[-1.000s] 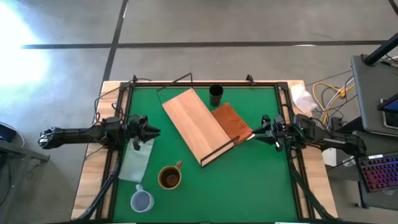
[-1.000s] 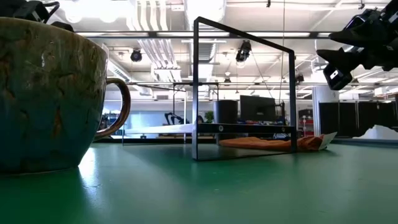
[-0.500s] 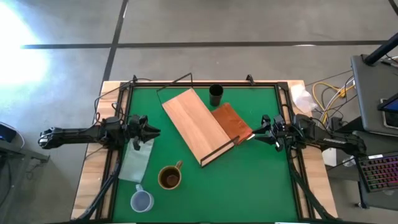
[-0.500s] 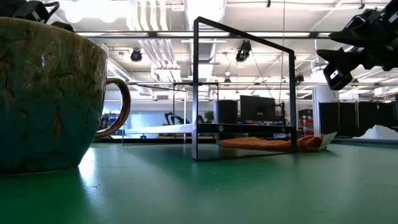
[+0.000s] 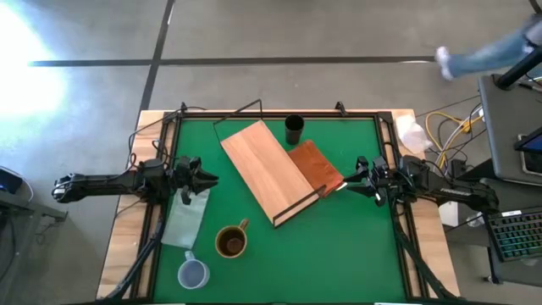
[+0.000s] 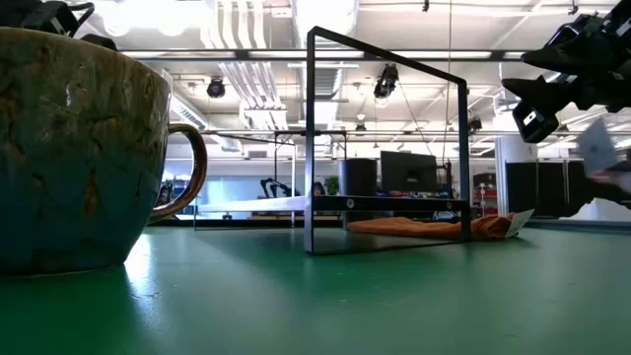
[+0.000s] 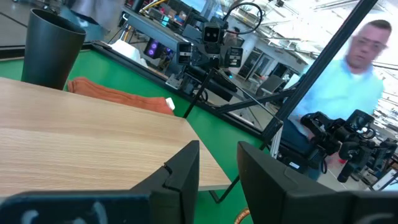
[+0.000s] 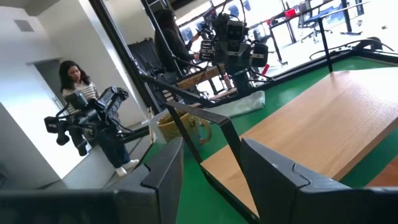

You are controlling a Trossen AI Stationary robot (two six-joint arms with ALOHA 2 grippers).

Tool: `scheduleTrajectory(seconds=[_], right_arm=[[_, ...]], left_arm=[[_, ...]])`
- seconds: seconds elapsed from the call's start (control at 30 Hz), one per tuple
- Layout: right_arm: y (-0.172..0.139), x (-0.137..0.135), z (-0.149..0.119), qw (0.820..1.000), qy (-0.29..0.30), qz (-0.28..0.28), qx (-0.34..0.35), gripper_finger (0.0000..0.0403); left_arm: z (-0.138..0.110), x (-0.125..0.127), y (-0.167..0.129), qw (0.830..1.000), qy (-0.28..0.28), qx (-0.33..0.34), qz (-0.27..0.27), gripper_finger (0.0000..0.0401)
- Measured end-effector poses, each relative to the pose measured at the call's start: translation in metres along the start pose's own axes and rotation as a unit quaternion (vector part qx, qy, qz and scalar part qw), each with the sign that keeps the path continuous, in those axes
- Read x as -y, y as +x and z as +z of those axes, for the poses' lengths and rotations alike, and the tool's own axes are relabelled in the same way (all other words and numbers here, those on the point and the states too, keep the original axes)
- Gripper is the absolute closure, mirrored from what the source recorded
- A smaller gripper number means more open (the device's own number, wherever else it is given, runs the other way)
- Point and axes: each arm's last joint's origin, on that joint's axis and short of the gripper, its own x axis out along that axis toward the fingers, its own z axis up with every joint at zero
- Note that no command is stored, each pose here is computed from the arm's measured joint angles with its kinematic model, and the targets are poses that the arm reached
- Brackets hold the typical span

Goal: Stack small to large cups/mugs on shelf

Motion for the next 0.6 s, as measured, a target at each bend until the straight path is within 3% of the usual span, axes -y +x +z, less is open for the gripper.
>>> scheduleTrajectory(seconds=[0.33, 0.43, 0.53, 0.6], right_arm=[[0.0, 0.0, 0.001, 1.0, 0.0, -0.004, 0.005, 0.0248], [0.0, 0.0, 0.002, 1.0, 0.023, -0.011, 0.015, 0.0248], [-0.001, -0.005, 0.013, 0.991, 0.112, 0.025, 0.066, 0.0248], [-0.003, -0.012, 0.024, 0.986, 0.099, 0.065, 0.12, 0.0248]], left_arm=[[0.0, 0.0, 0.0, 1.0, 0.0, 0.0, 0.0, 0.0307], [0.0, 0.0, 0.0, 1.0, 0.0, 0.0, 0.0, 0.0307], [0.0, 0.0, 0.0, 1.0, 0.0, 0.0, 0.0, 0.0307], [0.0, 0.0, 0.0, 1.0, 0.0, 0.0, 0.0, 0.0307]])
